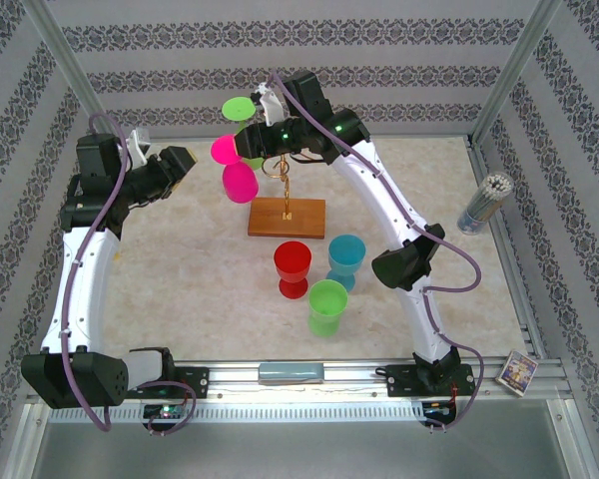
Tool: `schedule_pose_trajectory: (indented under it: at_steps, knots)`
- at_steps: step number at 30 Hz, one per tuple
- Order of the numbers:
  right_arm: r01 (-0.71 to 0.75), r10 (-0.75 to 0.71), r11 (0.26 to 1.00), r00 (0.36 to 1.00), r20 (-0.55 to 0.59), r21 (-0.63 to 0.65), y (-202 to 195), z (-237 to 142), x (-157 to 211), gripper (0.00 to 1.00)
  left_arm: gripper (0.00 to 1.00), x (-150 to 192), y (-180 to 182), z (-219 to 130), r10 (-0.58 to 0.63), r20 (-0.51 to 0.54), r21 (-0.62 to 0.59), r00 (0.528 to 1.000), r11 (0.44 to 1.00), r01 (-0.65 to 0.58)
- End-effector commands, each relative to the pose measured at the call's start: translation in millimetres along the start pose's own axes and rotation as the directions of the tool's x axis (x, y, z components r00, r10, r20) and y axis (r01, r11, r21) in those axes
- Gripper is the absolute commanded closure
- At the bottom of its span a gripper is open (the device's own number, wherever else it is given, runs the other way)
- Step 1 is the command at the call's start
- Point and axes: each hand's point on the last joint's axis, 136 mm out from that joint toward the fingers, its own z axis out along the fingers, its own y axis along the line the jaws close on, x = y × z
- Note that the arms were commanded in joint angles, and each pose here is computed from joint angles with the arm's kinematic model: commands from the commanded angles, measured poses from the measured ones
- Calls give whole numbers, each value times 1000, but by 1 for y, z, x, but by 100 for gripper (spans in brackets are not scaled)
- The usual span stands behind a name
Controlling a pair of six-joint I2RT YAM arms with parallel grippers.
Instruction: Take the wine glass off the wine glass rack
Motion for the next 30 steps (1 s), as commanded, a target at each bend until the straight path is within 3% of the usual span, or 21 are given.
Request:
schedule_pose_trajectory:
  at_steps: [1,30]
  knots:
    - [0,0,1000,1000,-19,-17,3,3,4,61,43,-6,-8,-8,18,33,33,999,999,-19]
    - [-6,6,1000,1000,-24,0,-1,4,6,67,43,-7,-7,-9,17,40,35,999,999,-18]
